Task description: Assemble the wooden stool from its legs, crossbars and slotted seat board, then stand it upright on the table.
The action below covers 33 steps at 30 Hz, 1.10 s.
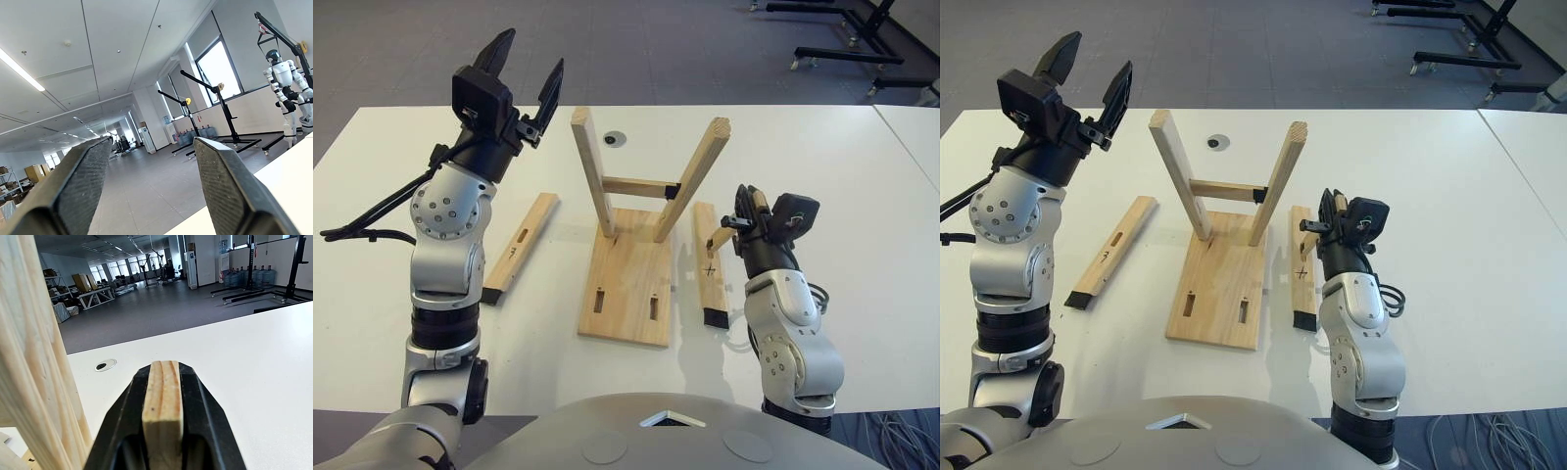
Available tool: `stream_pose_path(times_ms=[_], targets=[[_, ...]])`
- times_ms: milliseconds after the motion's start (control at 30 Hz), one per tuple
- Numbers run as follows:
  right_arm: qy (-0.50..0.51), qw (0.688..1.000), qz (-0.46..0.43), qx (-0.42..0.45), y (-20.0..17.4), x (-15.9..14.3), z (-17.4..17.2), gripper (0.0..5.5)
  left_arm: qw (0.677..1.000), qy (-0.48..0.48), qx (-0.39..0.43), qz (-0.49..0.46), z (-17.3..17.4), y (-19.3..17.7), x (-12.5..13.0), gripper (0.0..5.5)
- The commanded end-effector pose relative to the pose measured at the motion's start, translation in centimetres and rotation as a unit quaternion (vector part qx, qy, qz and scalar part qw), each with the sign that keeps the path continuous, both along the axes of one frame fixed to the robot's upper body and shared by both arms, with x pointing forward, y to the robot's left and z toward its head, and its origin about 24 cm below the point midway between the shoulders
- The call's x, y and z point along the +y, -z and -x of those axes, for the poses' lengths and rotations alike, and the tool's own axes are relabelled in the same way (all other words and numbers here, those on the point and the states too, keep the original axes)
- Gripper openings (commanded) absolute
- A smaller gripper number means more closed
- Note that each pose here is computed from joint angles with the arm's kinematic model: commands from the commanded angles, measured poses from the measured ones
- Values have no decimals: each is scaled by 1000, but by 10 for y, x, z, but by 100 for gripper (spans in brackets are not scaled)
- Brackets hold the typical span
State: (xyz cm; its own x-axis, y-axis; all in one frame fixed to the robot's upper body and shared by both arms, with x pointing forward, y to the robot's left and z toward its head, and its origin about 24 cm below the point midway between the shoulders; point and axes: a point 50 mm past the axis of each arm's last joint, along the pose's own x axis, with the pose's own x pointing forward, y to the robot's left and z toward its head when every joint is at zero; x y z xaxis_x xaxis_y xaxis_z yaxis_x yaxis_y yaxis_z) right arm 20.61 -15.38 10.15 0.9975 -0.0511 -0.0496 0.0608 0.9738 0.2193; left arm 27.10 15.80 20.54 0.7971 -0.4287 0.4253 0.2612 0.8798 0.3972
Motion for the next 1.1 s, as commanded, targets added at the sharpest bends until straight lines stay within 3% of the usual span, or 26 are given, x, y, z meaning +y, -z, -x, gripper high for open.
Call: stream_pose_path(times_ms=[33, 1100], targets=[[7, 1000, 4, 17, 6, -2, 0, 39, 1000, 4, -1, -4, -1, -1, -1, 301], [-6, 1000, 13, 5, 3, 1, -2, 39, 1000, 2, -2, -1, -2, 0, -1, 301]])
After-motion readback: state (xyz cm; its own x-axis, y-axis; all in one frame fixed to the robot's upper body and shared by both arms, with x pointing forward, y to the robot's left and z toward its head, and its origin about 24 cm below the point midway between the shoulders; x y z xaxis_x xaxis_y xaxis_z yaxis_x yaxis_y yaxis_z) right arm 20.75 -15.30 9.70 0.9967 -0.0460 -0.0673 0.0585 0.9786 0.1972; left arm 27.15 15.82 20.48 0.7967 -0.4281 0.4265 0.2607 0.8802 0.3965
